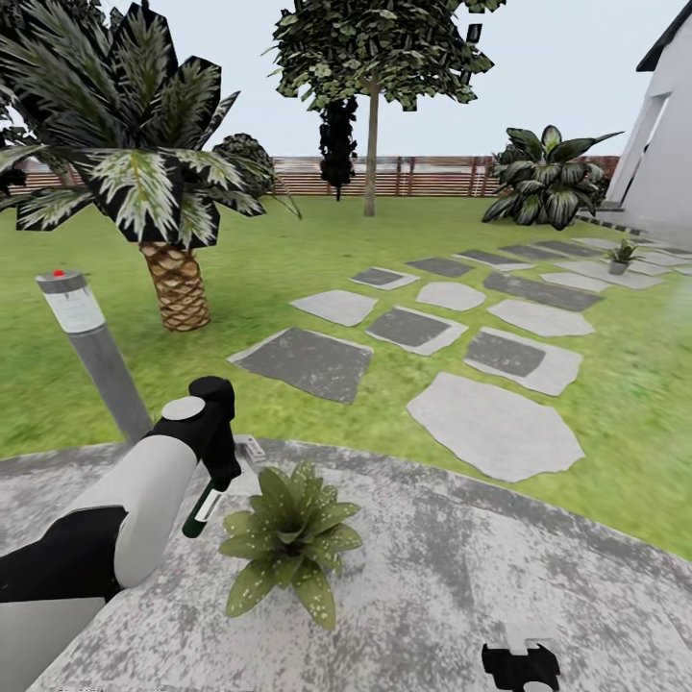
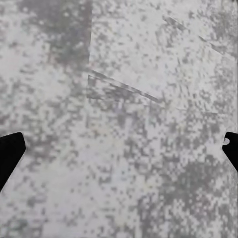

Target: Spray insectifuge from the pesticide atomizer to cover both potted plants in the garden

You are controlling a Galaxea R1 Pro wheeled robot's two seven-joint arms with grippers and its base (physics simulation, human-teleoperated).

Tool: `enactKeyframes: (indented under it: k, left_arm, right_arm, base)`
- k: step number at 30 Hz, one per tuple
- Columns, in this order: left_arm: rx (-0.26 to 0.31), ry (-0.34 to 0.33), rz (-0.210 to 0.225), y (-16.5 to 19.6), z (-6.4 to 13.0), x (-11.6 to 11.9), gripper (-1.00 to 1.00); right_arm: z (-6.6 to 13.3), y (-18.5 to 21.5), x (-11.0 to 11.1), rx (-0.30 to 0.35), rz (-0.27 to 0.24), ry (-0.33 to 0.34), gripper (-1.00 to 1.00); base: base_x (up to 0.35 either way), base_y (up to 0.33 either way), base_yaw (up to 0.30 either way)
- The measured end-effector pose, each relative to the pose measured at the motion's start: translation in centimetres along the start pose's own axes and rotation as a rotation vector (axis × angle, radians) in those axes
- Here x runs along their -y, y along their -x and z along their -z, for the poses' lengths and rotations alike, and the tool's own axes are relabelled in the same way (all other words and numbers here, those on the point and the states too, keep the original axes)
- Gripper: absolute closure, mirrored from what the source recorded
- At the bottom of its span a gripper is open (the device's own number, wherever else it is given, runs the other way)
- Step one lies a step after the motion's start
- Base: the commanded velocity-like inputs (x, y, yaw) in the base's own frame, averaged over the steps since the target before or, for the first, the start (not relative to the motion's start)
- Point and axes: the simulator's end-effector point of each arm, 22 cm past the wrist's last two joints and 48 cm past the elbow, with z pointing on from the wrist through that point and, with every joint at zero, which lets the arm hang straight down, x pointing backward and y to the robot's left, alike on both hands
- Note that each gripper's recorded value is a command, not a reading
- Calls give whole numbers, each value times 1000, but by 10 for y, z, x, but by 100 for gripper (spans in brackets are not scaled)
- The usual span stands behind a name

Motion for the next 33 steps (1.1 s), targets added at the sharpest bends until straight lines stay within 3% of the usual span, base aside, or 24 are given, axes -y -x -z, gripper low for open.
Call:
enactKeyframes:
  k: [6,11,12,14,17,33]
  left_arm:
    - [-3,8,-3,-1,1,-2,100]
    - [-18,9,-37,-2,-2,0,100]
    - [-20,10,-59,0,-2,2,100]
    - [-23,18,-160,14,0,12,100]
    - [-23,14,-200,22,-1,20,100]
    - [-14,1,-218,30,-6,32,100]
  right_arm:
    - [0,0,-1,0,0,2,-100]
    - [0,-1,1,0,5,3,-100]
    - [0,-1,1,0,5,3,-100]
    - [0,-1,1,0,5,2,-100]
    - [0,-1,1,0,6,1,-100]
    - [0,-1,1,0,5,1,-100]
  base:
    - [0,0,147]
    - [0,0,10]
    - [0,0,1]
    - [0,0,0]
    - [0,0,0]
    - [92,0,0]
